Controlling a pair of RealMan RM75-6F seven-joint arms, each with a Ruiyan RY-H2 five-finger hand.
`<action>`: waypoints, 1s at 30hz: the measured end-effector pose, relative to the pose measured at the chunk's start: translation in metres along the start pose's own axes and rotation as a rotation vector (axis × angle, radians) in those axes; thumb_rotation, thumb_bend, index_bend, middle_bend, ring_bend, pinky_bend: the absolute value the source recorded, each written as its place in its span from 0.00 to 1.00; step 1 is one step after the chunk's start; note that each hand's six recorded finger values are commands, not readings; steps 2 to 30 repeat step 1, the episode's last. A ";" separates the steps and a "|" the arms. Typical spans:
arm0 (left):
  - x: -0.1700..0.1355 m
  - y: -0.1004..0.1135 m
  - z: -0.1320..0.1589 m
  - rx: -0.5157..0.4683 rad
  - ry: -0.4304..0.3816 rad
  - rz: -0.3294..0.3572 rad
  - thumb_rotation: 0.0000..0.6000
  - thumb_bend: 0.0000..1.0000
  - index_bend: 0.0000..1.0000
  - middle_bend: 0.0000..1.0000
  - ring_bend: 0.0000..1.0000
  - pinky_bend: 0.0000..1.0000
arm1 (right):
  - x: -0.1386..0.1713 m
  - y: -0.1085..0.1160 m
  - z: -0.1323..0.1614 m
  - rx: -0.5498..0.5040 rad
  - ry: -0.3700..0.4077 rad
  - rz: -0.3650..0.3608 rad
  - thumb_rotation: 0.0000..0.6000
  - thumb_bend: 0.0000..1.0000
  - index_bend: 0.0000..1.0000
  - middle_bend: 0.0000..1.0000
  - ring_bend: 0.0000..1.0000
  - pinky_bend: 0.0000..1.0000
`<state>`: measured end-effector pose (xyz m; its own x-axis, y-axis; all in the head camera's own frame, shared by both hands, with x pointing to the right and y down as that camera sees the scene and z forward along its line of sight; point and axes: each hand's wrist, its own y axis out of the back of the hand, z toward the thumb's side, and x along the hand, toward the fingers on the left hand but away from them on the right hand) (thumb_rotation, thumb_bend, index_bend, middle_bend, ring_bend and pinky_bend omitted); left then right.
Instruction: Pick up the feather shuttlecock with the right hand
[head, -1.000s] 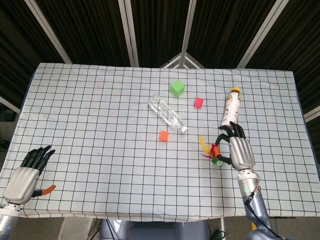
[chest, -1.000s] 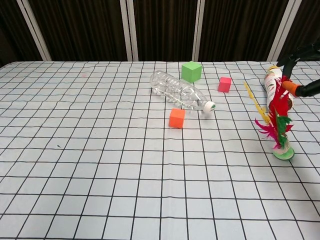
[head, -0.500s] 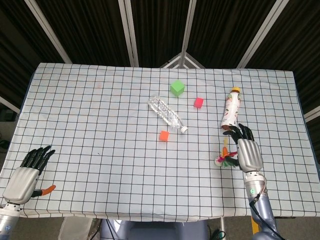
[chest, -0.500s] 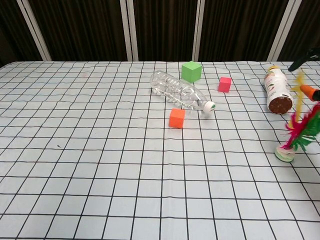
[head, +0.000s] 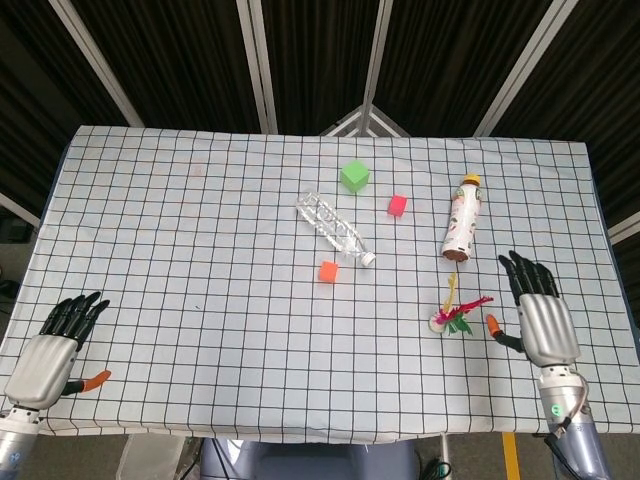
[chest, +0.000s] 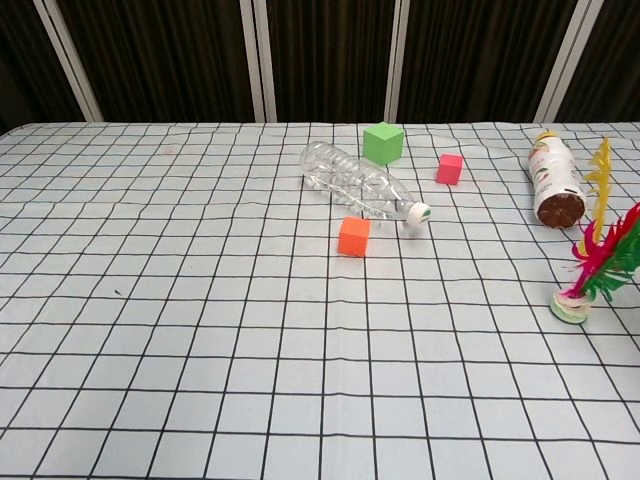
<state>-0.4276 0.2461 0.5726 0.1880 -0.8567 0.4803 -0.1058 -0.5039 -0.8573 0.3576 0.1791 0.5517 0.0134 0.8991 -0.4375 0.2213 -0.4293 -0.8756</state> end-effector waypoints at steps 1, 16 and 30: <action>0.000 0.000 0.000 0.003 -0.001 0.001 1.00 0.00 0.00 0.00 0.00 0.00 | 0.006 0.002 -0.005 0.024 0.004 -0.001 1.00 0.40 0.00 0.00 0.00 0.00; 0.000 0.000 0.000 0.003 -0.001 0.001 1.00 0.00 0.00 0.00 0.00 0.00 | 0.006 0.002 -0.005 0.024 0.004 -0.001 1.00 0.40 0.00 0.00 0.00 0.00; 0.000 0.000 0.000 0.003 -0.001 0.001 1.00 0.00 0.00 0.00 0.00 0.00 | 0.006 0.002 -0.005 0.024 0.004 -0.001 1.00 0.40 0.00 0.00 0.00 0.00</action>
